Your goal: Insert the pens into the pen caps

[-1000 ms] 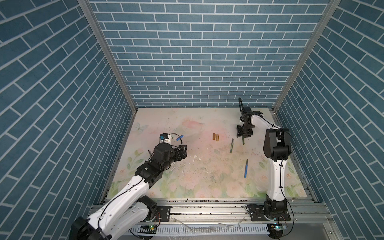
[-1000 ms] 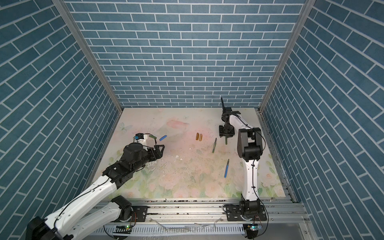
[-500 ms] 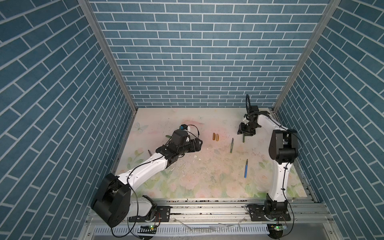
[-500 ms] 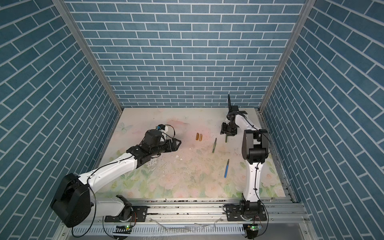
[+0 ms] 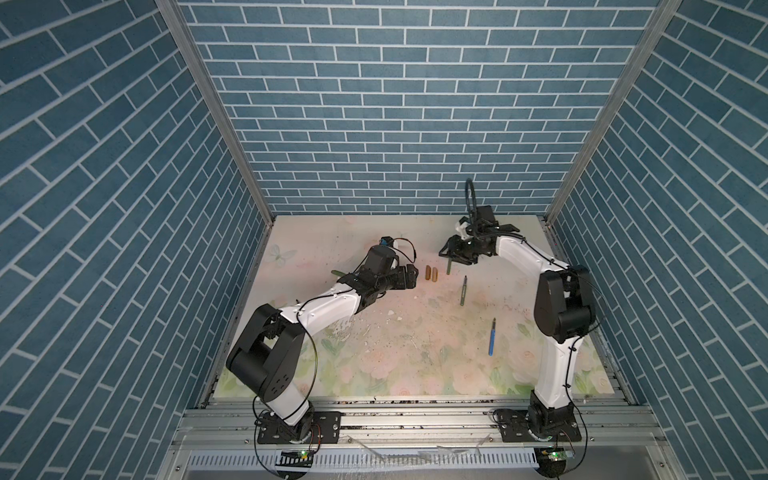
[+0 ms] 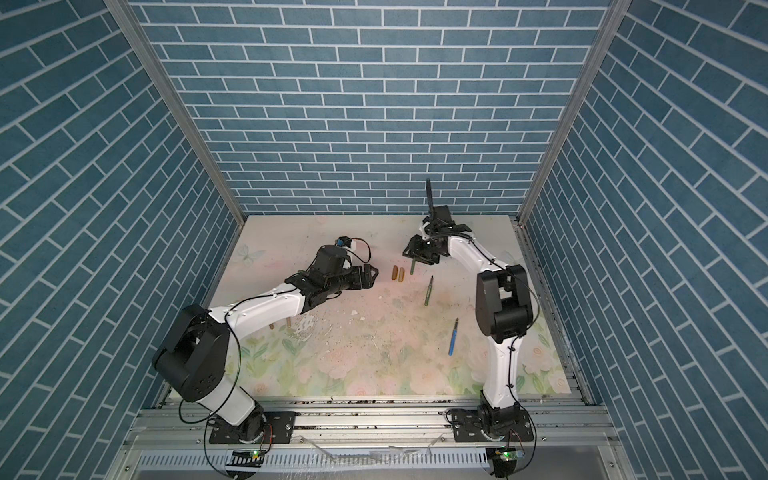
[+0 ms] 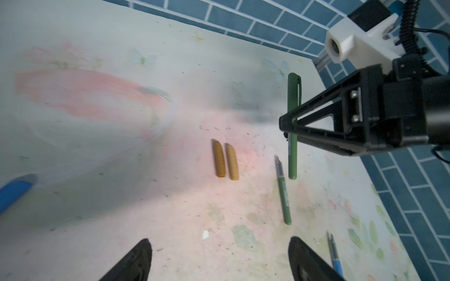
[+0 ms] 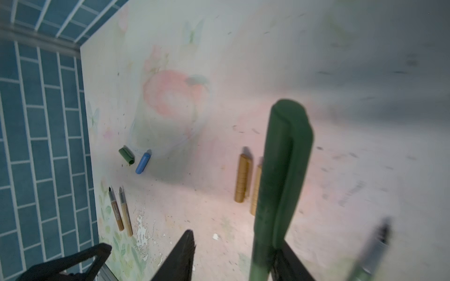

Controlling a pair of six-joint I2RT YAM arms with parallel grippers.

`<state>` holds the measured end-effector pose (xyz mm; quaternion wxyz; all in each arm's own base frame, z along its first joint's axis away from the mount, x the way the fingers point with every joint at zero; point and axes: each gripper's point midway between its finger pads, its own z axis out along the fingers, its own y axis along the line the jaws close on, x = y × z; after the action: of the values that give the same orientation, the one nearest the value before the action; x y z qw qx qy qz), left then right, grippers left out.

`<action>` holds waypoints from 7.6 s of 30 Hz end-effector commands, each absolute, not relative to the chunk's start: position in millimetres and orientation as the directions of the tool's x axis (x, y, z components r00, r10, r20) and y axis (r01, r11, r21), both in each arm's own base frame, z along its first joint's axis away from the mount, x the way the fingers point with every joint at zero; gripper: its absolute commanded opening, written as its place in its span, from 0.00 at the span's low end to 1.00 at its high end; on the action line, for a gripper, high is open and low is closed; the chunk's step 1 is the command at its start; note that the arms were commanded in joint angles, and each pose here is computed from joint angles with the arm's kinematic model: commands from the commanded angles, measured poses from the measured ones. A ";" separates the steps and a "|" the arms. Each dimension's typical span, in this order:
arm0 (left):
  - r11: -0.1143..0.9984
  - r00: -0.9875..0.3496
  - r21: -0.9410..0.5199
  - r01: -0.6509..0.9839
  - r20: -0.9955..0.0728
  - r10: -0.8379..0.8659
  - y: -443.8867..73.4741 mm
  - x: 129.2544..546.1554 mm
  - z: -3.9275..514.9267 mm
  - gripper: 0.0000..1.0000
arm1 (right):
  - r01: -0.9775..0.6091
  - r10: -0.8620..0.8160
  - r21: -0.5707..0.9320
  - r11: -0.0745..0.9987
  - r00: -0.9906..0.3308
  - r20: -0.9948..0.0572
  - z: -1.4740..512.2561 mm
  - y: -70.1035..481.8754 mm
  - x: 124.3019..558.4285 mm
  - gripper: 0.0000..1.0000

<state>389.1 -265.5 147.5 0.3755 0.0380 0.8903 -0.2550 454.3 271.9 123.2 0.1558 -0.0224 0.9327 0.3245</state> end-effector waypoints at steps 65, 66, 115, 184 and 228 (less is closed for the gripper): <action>0.982 -0.797 -0.173 0.081 -0.603 -0.040 -236.7 476.9 12.4 0.22 | -0.213 -0.232 0.607 0.766 -0.972 -0.048 52.7 374.6 403.0 0.52; 0.981 -0.796 -0.174 0.085 -0.604 -0.038 -236.5 475.9 13.2 0.22 | -0.218 -0.234 0.610 0.762 -0.971 -0.054 56.5 375.2 404.2 0.52; 0.926 -0.830 -0.318 0.203 -0.557 -0.009 -251.9 470.3 12.3 0.17 | -0.182 -0.112 0.311 0.933 -0.967 -0.230 16.8 331.4 454.0 0.00; 0.937 -0.916 0.012 -0.350 -0.211 -0.340 -20.3 299.3 6.0 0.15 | -0.439 -0.168 0.355 0.825 -0.791 -0.588 179.0 279.3 297.7 0.05; 0.593 -0.518 -0.384 0.708 -0.853 0.065 -291.5 257.8 195.8 0.00 | -0.580 0.041 0.700 0.416 -0.757 -0.652 238.4 334.7 261.1 0.47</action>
<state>260.2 -285.0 184.6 0.4162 0.2387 0.8003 -0.3596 256.8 323.7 222.8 0.2990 -0.1834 0.8032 0.4816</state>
